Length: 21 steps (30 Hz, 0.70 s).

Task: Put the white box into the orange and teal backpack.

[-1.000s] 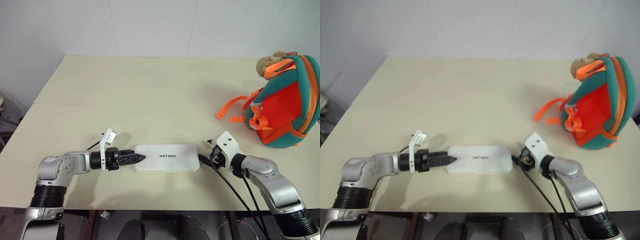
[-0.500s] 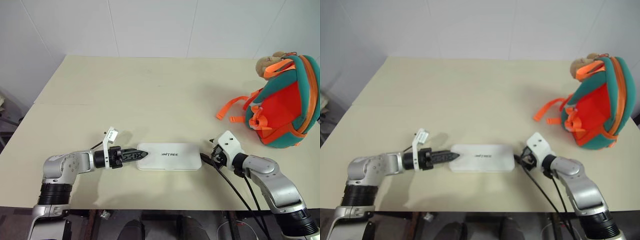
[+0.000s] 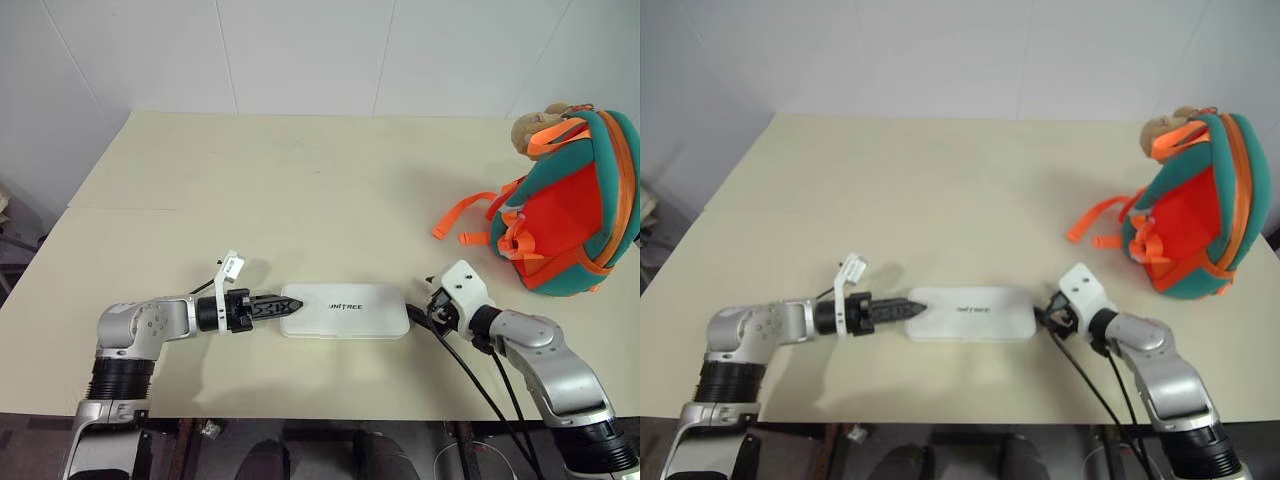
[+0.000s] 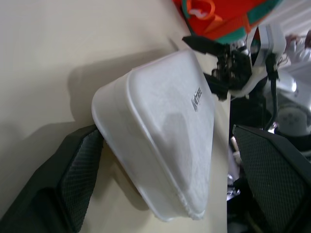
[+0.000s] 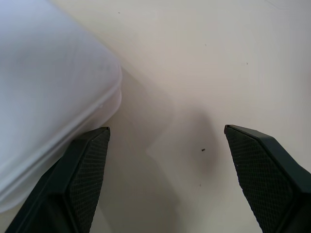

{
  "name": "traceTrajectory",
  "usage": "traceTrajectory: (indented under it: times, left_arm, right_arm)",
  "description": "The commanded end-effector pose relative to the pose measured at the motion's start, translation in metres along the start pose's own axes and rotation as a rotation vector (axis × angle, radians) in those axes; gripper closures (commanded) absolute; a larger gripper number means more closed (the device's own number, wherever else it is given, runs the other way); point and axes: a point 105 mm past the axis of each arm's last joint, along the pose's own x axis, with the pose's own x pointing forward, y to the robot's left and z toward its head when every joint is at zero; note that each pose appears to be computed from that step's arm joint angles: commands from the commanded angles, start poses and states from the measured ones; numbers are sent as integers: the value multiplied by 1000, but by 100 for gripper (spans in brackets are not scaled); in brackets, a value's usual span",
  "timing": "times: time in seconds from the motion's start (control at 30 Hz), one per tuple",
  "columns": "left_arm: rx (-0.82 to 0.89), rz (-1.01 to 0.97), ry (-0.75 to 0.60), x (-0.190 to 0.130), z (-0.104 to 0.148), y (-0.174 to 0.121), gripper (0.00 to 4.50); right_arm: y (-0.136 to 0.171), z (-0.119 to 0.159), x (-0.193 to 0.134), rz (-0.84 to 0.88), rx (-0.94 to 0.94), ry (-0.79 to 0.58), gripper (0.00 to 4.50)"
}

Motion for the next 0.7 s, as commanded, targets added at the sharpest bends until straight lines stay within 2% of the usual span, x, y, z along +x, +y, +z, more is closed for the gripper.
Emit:
traceTrajectory:
  times: [0.03,0.2,0.43,0.57,0.7]
  left_arm:
    - [18,-91,30,8,0,-25,4]
    - [19,-46,88,3,-7,-31,4]
    - [29,67,113,-2,8,-28,4]
    - [-10,163,146,-4,6,-16,4]
    - [-50,149,133,-1,10,-19,4]
  right_arm:
    - [17,13,1,67,-19,-60,0]
    - [17,12,0,64,-18,-62,0]
    - [19,11,2,67,-12,-67,0]
    - [20,11,2,66,-10,-69,0]
    - [19,10,3,61,-7,-71,0]
